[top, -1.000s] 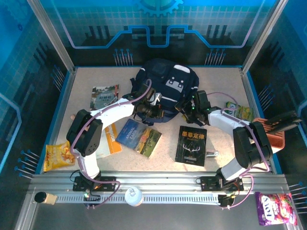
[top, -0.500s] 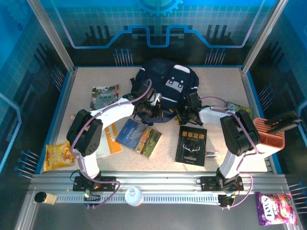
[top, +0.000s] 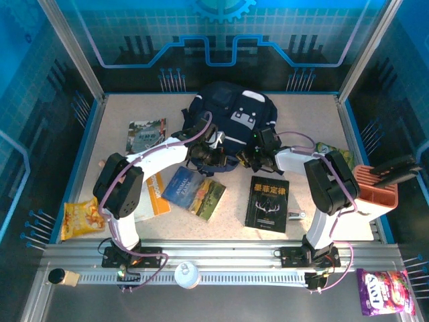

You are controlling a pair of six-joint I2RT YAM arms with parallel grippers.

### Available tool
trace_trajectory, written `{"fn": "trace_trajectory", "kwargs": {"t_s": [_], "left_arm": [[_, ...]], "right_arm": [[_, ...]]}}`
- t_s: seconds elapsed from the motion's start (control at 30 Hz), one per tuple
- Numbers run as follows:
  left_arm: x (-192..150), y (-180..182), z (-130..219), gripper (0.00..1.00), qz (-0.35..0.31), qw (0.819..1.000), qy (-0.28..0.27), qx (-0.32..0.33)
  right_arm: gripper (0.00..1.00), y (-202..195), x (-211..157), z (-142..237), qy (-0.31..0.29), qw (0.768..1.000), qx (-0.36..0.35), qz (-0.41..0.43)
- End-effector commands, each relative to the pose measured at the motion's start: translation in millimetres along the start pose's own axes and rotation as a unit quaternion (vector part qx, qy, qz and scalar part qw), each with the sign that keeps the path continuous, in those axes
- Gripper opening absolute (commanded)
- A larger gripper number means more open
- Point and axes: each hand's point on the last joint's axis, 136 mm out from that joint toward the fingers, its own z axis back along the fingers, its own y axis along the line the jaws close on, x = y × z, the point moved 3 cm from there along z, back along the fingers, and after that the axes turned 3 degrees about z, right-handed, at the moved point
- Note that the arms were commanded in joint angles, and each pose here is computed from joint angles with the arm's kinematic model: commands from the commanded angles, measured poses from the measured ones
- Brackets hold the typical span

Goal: Pack the student bag
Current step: Unzip the student bag at the center of the table.

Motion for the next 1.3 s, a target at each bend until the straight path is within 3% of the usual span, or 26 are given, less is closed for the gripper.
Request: {"fn": "trace_trajectory", "kwargs": {"t_s": [0.0,0.43,0.8,1.17,1.23,1.27], "left_arm": [[3,0,20,0.00,-0.022,1.000,-0.008,0.007],[9,59,55,0.00,0.018,0.998,-0.047,0.046],[8,53,45,0.00,-0.003,0.999,-0.031,0.010],[4,39,32,0.00,-0.030,0.999,-0.010,-0.006],[5,40,27,0.00,-0.027,1.000,-0.005,-0.003],[5,39,25,0.00,-0.027,1.000,-0.003,-0.006]], "right_arm": [[0.10,7,19,20,-0.055,0.998,-0.004,0.038],[0.06,10,56,69,-0.120,0.987,-0.009,0.110],[0.07,21,74,66,-0.093,0.981,0.004,0.171],[0.11,12,105,75,-0.120,0.966,-0.048,0.225],[0.15,10,107,75,-0.120,0.966,-0.055,0.225],[0.24,9,106,77,-0.117,0.966,-0.059,0.221]]}}
